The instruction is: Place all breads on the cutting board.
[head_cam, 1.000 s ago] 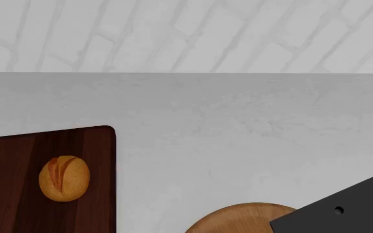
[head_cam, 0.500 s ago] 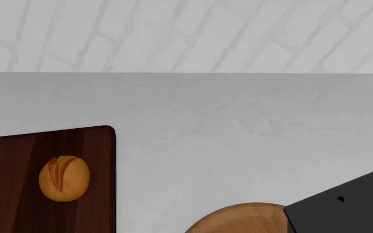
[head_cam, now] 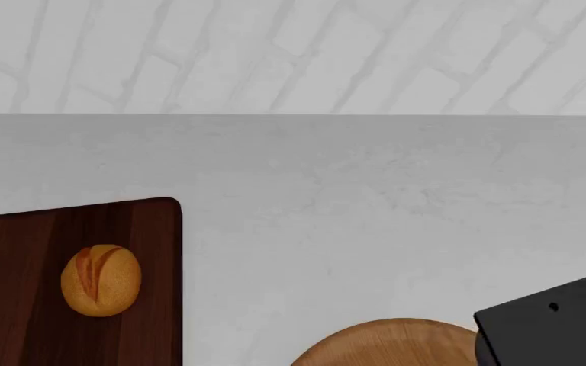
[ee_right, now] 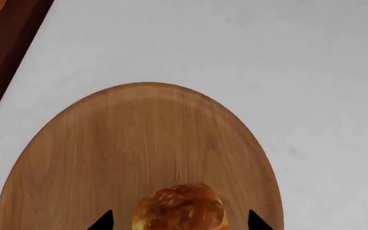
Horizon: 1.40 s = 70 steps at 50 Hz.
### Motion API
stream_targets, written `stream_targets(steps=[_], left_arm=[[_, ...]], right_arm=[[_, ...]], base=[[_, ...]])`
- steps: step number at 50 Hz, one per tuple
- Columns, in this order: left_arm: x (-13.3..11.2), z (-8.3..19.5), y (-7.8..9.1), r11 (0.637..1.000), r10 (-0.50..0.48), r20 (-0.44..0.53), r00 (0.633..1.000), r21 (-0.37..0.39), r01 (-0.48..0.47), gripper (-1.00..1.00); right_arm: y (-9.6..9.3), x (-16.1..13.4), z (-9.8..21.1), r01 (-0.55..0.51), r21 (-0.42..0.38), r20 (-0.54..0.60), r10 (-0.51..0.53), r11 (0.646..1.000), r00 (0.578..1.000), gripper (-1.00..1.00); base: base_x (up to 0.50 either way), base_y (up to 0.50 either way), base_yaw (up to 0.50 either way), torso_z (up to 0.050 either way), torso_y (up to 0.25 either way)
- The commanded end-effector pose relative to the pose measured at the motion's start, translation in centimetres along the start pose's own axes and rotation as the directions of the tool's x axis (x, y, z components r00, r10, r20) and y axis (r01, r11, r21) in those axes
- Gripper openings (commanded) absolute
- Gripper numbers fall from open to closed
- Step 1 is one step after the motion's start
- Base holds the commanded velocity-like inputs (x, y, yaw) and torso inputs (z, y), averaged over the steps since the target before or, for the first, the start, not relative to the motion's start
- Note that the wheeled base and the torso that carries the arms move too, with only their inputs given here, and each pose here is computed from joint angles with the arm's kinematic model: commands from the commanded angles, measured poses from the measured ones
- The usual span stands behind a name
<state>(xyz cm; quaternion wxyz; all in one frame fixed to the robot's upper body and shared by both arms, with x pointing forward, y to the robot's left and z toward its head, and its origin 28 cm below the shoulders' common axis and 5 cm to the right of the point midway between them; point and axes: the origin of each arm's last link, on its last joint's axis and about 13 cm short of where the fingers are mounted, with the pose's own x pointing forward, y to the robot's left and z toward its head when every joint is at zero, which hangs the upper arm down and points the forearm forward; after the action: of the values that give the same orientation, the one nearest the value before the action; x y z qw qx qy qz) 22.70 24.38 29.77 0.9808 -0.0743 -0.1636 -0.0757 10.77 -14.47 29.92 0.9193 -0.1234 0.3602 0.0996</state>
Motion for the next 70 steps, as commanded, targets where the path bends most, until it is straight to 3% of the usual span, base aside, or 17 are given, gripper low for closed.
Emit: stream_targets(steps=[1,70], left_arm=[[0.3,-0.1,0.0,1.0,-0.001,0.0,1.0,0.006,0.001,1.0],[0.0,0.1,-0.1,1.0,0.002,0.011,1.0,0.018,-0.002,1.0]], right_arm=[[-0.4,0.8,-0.5,-0.012,0.032,-0.001,0.012,0.999,1.0,1.0],[-0.8,3.5,-3.2,-0.035,0.089,-0.056,0.04,0.995,0.998,1.0]], base=[[0.0,0.0,0.0,0.0,0.0],[0.0,0.0,0.0,0.0,0.0]])
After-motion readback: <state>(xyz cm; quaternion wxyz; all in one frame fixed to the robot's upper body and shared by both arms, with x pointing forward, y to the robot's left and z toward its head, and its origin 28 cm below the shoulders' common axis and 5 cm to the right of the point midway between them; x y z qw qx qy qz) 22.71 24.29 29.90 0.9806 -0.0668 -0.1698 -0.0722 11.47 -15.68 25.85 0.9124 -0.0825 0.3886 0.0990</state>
